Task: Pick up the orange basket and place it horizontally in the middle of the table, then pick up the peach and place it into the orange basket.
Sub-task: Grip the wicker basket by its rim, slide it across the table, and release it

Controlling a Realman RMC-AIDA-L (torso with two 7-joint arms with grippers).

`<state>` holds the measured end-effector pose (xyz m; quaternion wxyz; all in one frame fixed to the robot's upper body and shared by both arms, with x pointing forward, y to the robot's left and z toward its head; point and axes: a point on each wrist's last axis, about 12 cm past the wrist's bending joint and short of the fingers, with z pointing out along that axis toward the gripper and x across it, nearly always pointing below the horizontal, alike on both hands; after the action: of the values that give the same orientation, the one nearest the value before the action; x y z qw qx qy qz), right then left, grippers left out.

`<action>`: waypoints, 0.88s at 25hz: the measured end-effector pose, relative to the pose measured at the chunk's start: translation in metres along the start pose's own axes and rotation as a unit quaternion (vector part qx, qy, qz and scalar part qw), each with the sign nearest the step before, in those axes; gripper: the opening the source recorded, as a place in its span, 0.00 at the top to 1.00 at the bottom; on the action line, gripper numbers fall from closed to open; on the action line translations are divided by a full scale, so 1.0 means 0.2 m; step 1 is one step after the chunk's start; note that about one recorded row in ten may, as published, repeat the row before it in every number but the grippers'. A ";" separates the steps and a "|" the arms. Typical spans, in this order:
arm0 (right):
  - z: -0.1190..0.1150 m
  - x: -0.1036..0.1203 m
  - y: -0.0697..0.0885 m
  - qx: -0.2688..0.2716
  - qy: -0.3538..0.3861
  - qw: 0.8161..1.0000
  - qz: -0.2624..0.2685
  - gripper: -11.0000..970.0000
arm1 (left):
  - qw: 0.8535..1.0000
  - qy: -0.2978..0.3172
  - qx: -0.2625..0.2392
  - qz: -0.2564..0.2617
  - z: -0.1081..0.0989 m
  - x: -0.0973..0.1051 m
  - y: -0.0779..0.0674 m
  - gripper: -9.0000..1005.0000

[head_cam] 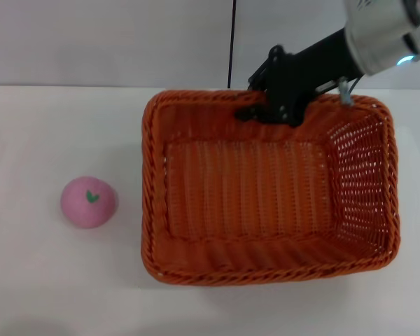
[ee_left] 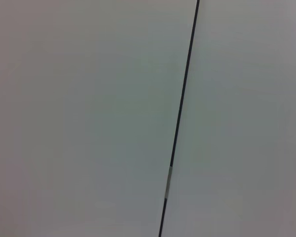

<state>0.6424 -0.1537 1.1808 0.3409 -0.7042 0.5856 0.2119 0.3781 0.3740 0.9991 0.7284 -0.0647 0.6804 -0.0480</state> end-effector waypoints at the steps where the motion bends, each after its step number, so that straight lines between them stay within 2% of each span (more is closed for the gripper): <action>1: 0.00 0.00 0.00 0.000 0.000 1.000 0.000 0.85 | 1.000 0.000 0.001 -0.001 0.00 0.00 0.00 0.21; 5: 0.10 0.01 0.03 0.021 -0.004 1.000 -0.015 0.85 | 1.000 0.000 0.004 -0.006 -0.01 0.01 -0.02 0.21; 9: 0.13 0.03 0.03 0.040 -0.003 0.999 -0.019 0.85 | 1.000 -0.003 0.008 -0.009 -0.02 0.01 -0.03 0.21; 15: 0.19 0.02 -0.01 0.080 -0.024 0.996 -0.012 0.85 | 1.000 -0.008 0.013 -0.013 -0.02 0.00 -0.04 0.21; 22: 0.24 -0.02 -0.03 0.080 -0.028 0.996 -0.011 0.85 | 1.000 -0.011 0.015 -0.015 -0.02 0.00 -0.05 0.21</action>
<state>0.6516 -0.1169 1.1522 0.4145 -0.6753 0.5830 0.1798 0.3740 0.3647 0.9997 0.7356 -0.0644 0.6709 -0.0680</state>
